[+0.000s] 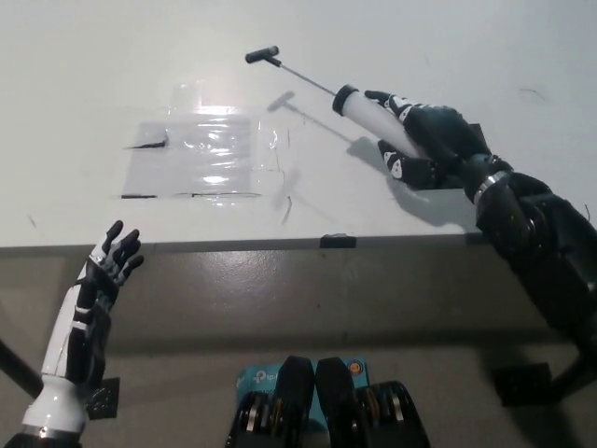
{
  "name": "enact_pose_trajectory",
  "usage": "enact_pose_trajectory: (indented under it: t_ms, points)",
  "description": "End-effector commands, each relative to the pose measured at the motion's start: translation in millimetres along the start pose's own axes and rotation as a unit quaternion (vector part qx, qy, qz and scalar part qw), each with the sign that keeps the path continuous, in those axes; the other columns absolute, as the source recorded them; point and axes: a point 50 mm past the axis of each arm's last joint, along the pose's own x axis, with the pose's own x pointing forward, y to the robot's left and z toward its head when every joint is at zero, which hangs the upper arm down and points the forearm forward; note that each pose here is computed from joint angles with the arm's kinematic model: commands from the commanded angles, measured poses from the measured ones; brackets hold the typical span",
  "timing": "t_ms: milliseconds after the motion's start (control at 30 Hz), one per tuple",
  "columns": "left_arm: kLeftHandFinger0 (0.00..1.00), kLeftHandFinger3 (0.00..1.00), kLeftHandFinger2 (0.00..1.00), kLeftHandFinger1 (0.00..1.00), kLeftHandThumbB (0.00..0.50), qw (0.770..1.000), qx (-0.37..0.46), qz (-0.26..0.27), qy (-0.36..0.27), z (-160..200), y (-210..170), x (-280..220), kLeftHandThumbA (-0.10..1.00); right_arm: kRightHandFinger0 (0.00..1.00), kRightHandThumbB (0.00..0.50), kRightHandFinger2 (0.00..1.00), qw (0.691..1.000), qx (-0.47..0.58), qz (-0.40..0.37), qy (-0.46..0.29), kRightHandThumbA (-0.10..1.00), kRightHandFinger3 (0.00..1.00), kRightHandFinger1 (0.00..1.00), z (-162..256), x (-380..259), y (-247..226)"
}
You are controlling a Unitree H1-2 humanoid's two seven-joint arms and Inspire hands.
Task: The robot uses right hand to pick up a small white air pumper and uses its left hand to compress it, and then puts it on the desk
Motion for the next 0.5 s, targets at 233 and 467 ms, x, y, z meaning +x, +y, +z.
enact_pose_trajectory:
  t_ms: [233, 467]
  points:
    - [1.00, 1.00, 1.00, 1.00, 0.129, 0.995, 0.012, 0.038, -0.090, 36, 22, 62, 1.00, 0.01, 0.126, 0.86, 0.992, 0.009, -0.046, -0.120, -0.10, 0.87, 0.47, 67, -41, -59]
    - [1.00, 1.00, 1.00, 1.00, 0.124, 0.994, -0.021, 0.066, -0.089, 44, 34, 98, 1.00, 0.00, 0.138, 0.77, 0.981, 0.029, -0.049, -0.186, -0.10, 0.81, 0.43, 94, -68, -60]
